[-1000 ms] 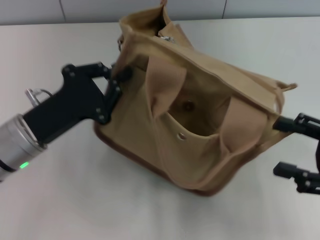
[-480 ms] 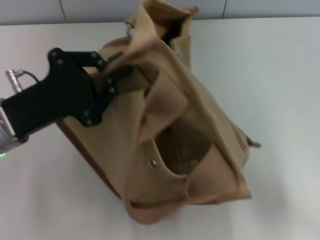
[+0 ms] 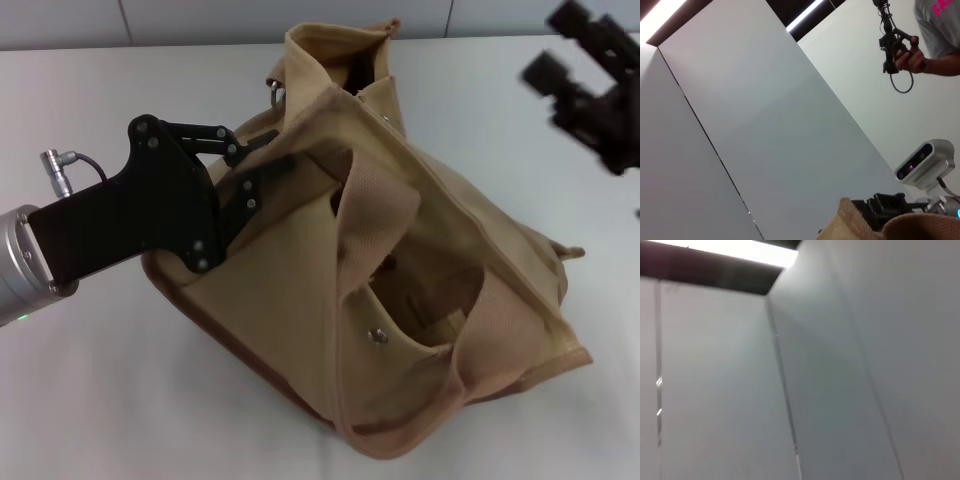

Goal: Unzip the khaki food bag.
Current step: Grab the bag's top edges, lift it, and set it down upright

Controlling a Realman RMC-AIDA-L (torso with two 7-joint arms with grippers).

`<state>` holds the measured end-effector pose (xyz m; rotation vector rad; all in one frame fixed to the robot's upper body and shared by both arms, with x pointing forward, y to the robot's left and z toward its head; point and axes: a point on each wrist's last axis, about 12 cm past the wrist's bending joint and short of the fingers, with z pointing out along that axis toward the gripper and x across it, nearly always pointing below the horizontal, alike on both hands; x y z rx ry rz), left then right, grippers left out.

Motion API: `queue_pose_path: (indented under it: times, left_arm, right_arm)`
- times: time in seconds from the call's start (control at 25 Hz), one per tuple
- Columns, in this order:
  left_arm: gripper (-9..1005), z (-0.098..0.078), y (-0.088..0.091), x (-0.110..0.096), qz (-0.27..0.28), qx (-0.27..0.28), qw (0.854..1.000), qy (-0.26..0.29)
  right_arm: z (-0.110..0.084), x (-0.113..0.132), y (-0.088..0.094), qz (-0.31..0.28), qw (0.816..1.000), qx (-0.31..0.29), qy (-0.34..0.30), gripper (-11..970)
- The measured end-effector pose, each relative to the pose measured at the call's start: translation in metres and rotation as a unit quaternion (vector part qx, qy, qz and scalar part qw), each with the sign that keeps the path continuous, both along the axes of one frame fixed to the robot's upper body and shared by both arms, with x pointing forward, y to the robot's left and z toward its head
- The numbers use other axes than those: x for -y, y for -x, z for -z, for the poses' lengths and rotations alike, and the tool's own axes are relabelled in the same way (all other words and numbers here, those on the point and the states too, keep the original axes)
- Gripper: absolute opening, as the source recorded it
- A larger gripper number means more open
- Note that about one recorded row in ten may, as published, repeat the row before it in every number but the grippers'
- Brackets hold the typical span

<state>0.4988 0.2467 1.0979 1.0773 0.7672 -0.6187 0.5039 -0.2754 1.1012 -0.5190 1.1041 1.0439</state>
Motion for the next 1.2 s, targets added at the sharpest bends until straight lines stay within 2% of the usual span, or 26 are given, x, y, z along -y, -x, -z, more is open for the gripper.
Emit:
queue_pose_path:
  times: [0.04,0.08,0.16,0.2,0.24,0.32,0.6,0.72,0.84,1.2]
  left_arm:
    - [78,0.000,0.000,0.000,0.001,0.000,1.000,0.000]
    - [78,0.000,0.000,0.000,0.001,0.000,1.000,0.000]
    - [78,0.000,0.001,0.002,0.009,0.000,1.000,-0.004]
    - [78,0.000,0.000,0.003,0.011,0.001,1.000,-0.005]
    - [78,0.000,0.000,0.003,0.011,0.002,1.000,-0.006]
    - [78,0.000,0.000,0.004,0.014,0.004,1.000,-0.008]
    - [77,0.001,0.001,0.007,0.023,0.012,1.000,-0.016]
    - [77,0.001,0.001,0.007,0.023,0.012,1.000,-0.016]
    - [77,0.001,0.000,0.007,0.022,0.013,1.000,-0.017]
    - [77,0.001,0.000,0.008,0.024,0.020,0.999,-0.024]
  right_arm:
    - [0.002,-0.010,-0.001,0.016,0.998,0.051,0.022,795]
    - [0.002,-0.010,-0.001,0.016,0.998,0.051,0.022,795]
    - [0.006,-0.023,0.001,0.059,0.988,0.132,0.050,795]
    - [0.006,-0.023,0.001,0.059,0.988,0.132,0.050,795]
    - [0.008,-0.030,0.001,0.086,0.979,0.172,0.065,795]
    - [0.007,-0.036,-0.001,0.097,0.974,0.191,0.073,794]
    - [0.005,-0.052,-0.011,0.091,0.970,0.209,0.089,794]
    - [0.007,-0.053,-0.012,0.067,0.969,0.210,0.110,794]
    - [0.012,-0.043,-0.010,0.034,0.969,0.195,0.150,794]
    - [0.026,-0.023,0.001,-0.005,0.968,0.138,0.212,794]
